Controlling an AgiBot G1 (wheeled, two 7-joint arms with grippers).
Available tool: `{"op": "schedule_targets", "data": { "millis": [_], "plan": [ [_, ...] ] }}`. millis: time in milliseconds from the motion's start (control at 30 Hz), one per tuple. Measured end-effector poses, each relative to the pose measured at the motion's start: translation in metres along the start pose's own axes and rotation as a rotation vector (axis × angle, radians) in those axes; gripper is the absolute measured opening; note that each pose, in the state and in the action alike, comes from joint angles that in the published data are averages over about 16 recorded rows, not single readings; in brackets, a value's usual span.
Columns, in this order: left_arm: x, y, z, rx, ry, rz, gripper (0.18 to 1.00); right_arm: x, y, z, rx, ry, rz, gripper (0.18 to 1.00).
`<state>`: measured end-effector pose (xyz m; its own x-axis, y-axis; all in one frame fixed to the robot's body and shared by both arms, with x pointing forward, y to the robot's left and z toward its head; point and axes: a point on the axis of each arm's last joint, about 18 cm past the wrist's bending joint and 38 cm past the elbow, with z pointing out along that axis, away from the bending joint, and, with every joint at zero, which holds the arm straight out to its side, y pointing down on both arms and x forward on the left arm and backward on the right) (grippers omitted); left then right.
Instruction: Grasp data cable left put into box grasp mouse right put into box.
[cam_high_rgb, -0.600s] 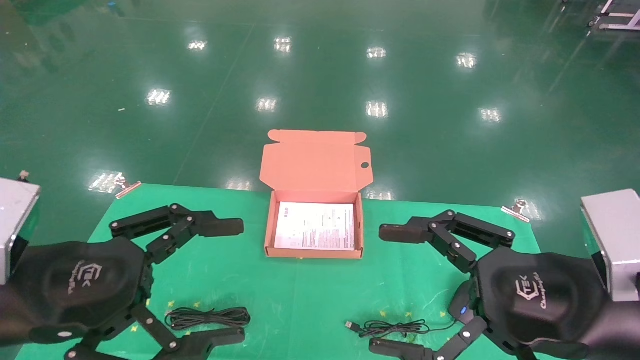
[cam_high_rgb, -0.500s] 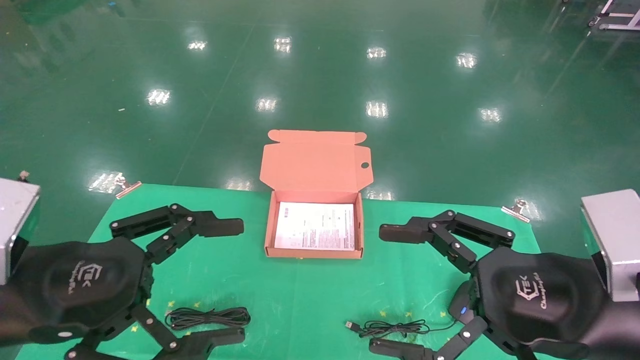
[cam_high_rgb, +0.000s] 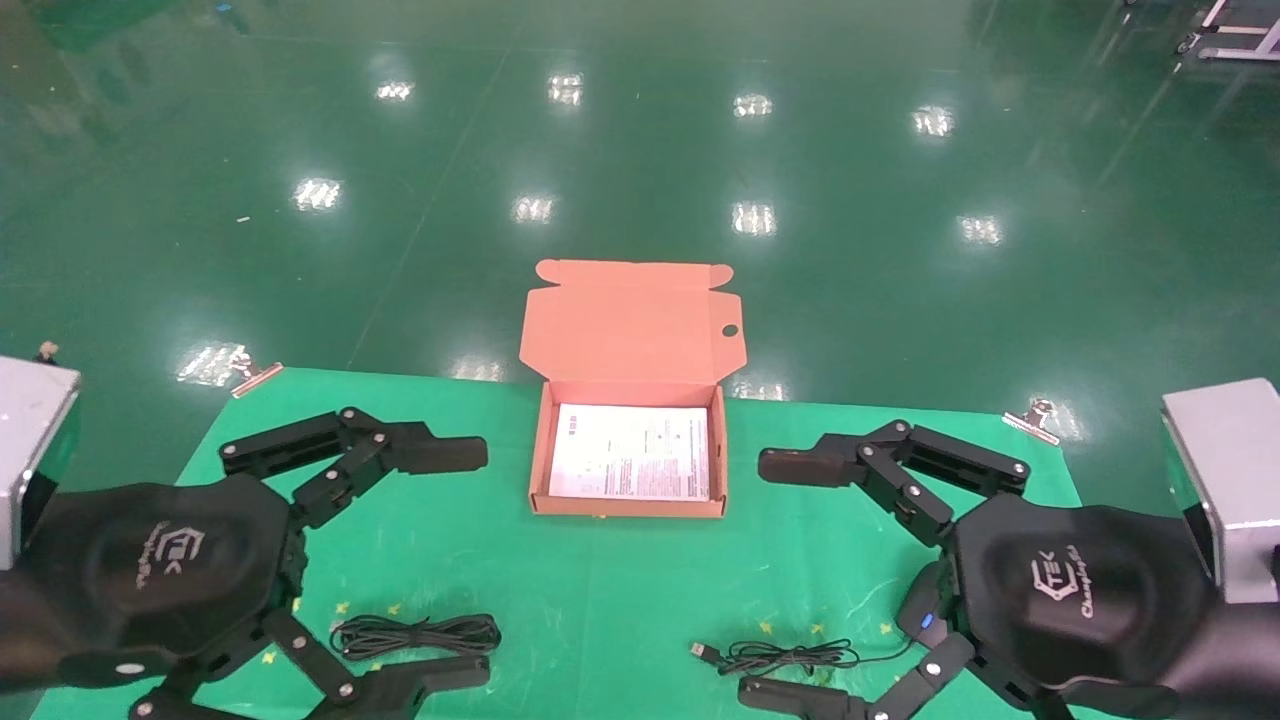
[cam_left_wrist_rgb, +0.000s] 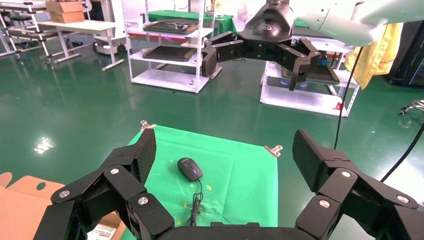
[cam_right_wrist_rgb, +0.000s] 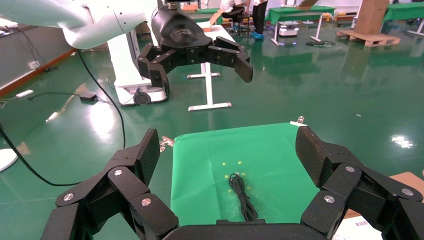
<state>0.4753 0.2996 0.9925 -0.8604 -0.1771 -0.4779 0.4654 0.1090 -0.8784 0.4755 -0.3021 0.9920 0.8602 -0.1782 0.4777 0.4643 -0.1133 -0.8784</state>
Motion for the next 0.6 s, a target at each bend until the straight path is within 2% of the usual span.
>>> {"op": "schedule_targets", "data": {
  "millis": [333, 600],
  "plan": [
    [-0.004, 0.004, 0.002, -0.027, 0.008, -0.012, 1.001, 0.0, 0.004, 0.001, -0.076, -0.015, -0.048, 1.001],
    [-0.013, 0.018, 0.009, -0.168, 0.041, -0.039, 1.001, 0.008, 0.013, 0.004, -0.271, -0.048, -0.201, 1.001]
  ]
}}
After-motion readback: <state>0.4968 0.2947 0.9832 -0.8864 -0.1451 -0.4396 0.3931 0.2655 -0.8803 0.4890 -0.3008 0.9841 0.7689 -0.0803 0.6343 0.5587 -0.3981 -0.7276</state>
